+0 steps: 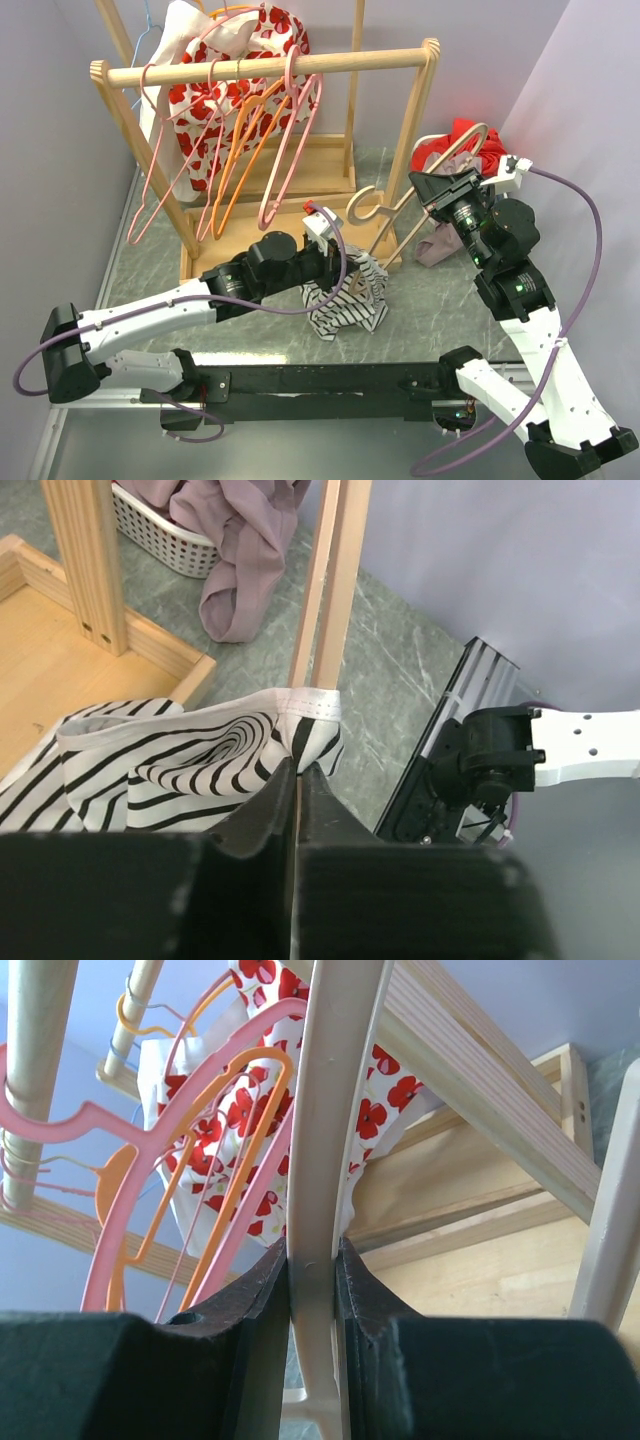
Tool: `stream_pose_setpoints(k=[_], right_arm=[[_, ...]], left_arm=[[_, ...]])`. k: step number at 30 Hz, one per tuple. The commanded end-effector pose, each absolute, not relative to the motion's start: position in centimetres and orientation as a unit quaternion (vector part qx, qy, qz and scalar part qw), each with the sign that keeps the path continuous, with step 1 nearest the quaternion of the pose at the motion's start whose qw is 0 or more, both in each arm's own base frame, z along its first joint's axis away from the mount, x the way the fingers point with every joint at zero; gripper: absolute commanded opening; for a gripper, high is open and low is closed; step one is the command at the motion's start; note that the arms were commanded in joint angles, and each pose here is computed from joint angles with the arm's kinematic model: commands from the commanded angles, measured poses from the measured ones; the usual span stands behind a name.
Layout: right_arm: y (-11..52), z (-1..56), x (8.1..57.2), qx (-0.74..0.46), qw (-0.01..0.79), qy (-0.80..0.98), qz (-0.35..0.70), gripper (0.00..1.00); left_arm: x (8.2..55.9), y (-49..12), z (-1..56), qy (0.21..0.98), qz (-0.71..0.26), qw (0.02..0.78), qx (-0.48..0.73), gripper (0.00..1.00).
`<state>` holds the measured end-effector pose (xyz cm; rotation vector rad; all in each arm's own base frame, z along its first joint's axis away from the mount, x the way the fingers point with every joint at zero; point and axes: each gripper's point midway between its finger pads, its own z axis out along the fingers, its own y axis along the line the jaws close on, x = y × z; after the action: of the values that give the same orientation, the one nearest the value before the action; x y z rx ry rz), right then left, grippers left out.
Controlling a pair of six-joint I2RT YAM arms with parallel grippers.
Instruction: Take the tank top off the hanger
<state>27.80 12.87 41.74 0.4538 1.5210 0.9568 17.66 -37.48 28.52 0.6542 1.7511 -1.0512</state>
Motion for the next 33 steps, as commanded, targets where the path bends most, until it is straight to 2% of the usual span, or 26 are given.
stream_pose_setpoints(k=[1, 8, 21, 24, 29, 31, 33], right_arm=[[12.8, 43.6, 27.5, 0.189, 0.616, 0.633, 0.429, 0.0], [11.6, 43.3, 27.8, 0.206, 0.624, 0.639, 0.398, 0.0], [8.9, 45.7, 27.5, 0.23, 0.666, 0.608, 0.366, 0.0], [8.7, 46.4, 27.3, 0.232, 0.67, 0.6, 0.371, 0.0], [8.8, 46.7, 26.8, 0.235, 0.671, 0.585, 0.39, 0.0], [9.1, 46.5, 26.8, 0.237, 0.662, 0.589, 0.398, 0.0], [9.8, 46.1, 26.8, 0.238, 0.647, 0.593, 0.416, 0.0]], left_arm=[[17.8, -38.2, 32.2, 0.683, -0.455, 0.507, 0.266, 0.01], [17.3, -36.8, 32.2, 0.694, -0.438, 0.5, 0.278, 0.01], [14.7, -29.3, 22.3, 0.802, -0.357, 0.415, 0.238, 0.03], [14.2, -29.2, 21.1, 0.814, -0.353, 0.394, 0.24, 0.18], [15.3, -29.1, 22.5, 0.805, -0.351, 0.424, 0.222, 0.62], [15.9, -29.4, 24.2, 0.794, -0.353, 0.444, 0.218, 0.66], [16.4, -30.0, 26.0, 0.777, -0.357, 0.465, 0.23, 0.65]])
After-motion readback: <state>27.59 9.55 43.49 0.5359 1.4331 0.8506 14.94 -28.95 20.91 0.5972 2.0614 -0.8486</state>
